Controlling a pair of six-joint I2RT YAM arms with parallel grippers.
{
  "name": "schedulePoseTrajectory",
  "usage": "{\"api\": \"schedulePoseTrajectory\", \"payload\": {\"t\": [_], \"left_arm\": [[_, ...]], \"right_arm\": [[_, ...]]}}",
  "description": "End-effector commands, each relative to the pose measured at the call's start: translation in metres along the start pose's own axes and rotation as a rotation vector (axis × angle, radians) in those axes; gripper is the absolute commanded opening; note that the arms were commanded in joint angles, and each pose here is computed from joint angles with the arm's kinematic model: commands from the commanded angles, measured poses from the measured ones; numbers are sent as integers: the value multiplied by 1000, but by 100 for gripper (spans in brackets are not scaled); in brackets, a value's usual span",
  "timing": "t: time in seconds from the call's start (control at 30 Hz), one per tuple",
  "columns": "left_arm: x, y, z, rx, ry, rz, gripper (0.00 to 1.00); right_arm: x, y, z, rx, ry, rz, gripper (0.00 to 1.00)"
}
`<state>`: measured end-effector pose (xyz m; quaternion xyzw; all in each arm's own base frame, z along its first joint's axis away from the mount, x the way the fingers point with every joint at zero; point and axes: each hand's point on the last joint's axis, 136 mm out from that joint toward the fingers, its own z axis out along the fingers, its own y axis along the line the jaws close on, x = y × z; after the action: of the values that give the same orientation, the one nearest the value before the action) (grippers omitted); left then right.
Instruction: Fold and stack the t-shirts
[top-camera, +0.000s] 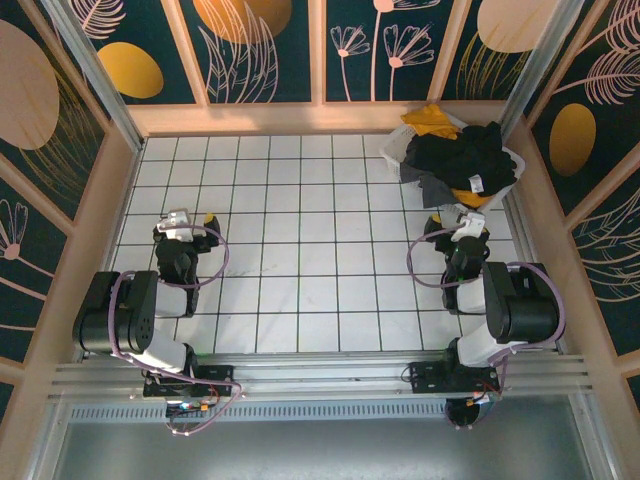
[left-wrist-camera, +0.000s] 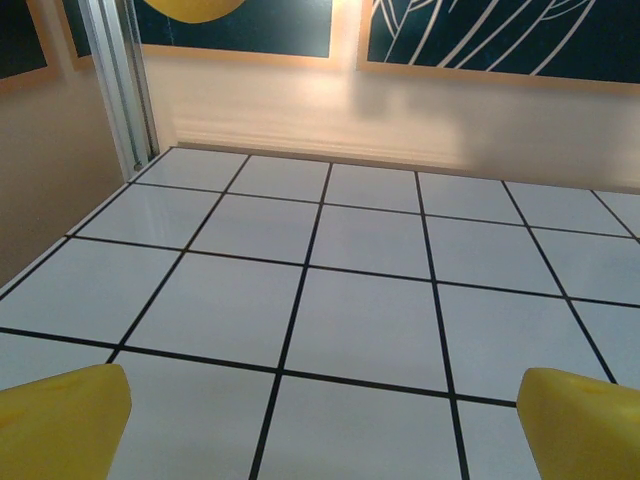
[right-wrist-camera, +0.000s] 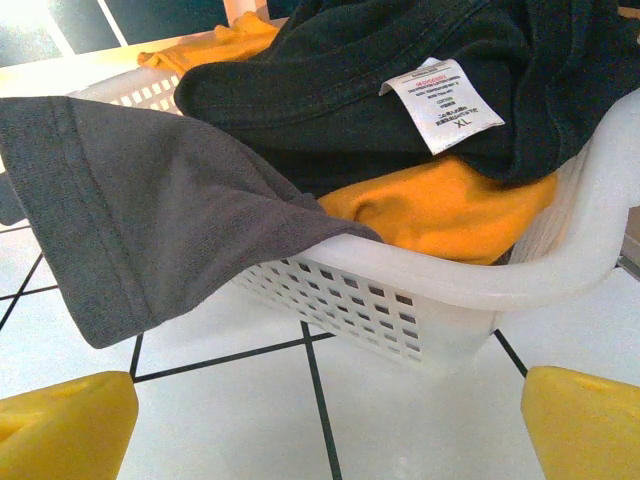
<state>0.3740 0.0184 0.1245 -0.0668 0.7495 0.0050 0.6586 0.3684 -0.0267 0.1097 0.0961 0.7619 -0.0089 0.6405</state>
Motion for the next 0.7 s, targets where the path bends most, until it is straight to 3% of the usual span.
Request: {"api": "schedulePoseTrajectory", "payload": {"t": [0.0, 0.23, 0.3, 0.37, 0.43, 0.5, 0.53, 0.6, 0.67], "left_arm": [[-11, -4, 3, 14, -31, 13, 99], [-18, -3, 1, 7, -50, 5, 99], [-38, 2, 3, -44, -22, 5, 99], [-87, 11, -6, -125, -114, -45, 99], [-133, 24, -22, -201, -245, -236, 99], [-138, 44, -26, -346, -138, -512, 99], [-150, 50, -27, -388, -157, -597, 99], [-166, 29, -1, -243, -108, -638, 99], [-181, -5, 32, -101, 21, -636, 99]], "right_arm": [[-15, 4, 1, -22, -52, 13, 99], [-30, 15, 0, -11, -57, -48, 99], [-68, 33, -6, 31, -96, -99, 99], [-124, 40, -14, 74, -181, 18, 99], [-157, 31, -7, 121, -74, 263, 99], [-176, 10, 1, 209, 25, 442, 99], [-189, 12, 12, 146, 52, 443, 99], [-208, 3, 32, 186, 89, 443, 97], [-220, -1, 56, 247, 150, 396, 93]]}}
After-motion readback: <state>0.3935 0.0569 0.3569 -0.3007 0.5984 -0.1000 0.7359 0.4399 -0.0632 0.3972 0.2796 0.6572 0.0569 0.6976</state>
